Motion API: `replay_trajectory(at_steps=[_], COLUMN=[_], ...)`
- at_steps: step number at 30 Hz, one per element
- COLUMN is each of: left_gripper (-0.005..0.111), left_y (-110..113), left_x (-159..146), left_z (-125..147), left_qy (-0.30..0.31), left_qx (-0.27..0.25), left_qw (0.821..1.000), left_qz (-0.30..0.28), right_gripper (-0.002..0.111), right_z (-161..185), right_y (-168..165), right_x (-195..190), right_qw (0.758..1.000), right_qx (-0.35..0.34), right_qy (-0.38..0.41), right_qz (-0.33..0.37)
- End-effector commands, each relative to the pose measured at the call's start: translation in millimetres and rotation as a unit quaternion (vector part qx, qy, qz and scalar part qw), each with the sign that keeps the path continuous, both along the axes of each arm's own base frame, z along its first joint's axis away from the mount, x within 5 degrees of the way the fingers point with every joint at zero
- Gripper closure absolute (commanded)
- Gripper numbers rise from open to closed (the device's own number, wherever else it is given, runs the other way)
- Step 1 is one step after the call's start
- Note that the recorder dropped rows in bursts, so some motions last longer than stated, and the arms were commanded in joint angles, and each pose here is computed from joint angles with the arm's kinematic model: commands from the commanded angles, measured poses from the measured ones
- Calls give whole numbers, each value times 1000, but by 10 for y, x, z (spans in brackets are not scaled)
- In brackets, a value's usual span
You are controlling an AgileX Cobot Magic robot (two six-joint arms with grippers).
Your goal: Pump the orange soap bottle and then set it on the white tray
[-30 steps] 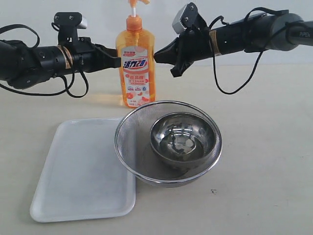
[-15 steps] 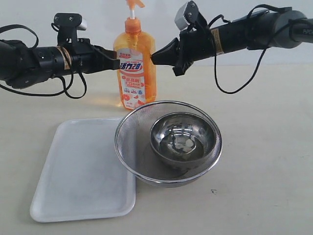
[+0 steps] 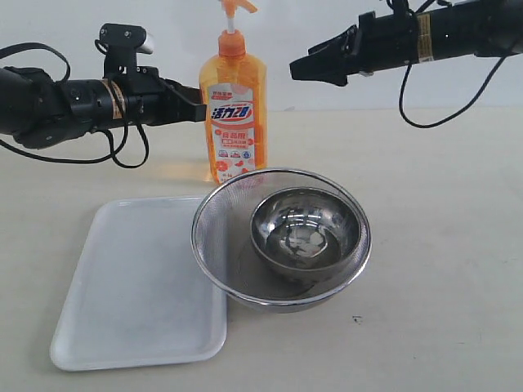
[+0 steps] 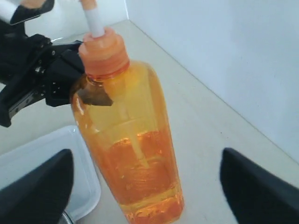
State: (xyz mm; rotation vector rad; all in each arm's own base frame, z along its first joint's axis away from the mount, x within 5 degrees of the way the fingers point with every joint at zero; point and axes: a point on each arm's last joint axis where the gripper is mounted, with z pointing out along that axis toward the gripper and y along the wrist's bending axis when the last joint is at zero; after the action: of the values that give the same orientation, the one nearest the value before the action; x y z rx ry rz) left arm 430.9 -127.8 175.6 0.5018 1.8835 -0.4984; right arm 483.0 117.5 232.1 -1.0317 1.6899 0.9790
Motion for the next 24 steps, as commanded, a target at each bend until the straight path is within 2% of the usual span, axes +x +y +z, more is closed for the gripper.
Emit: replay_trajectory(at_steps=[1,5,10,12,18,21,24], left_gripper=[102,102,102,102,102,102,102], left_y=[-54,-53,-53,-53,-53,-53,-53], left_x=[-8,-7,-7,-7,-7,-7,-7], left_z=[45,44,44,44,44,44,44], left_qy=[-7,-7,-7,-7,-7,-7,-7], left_qx=[-4,-4,-4,-4,-4,-4,-4], left_qw=[1000,1000,1000,1000,1000,1000,1000], left_qz=[-9,-9,-9,-9,-9,-9,-9], right_gripper=[18,18,18,18,18,18,18], right_z=[64,-84,-230,-252,-450,-662,-715], right_y=[50,86,116,117,166,270,390], right_x=[0,16,-37,-33,-16,-22,-48], right_qw=[1000,999,997,998,984,981,979], right_qx=[6,10,20,14,-33,-37,-40], right_qy=[9,39,61,36,-136,-142,-145], right_qz=[-13,-10,39,47,109,129,139])
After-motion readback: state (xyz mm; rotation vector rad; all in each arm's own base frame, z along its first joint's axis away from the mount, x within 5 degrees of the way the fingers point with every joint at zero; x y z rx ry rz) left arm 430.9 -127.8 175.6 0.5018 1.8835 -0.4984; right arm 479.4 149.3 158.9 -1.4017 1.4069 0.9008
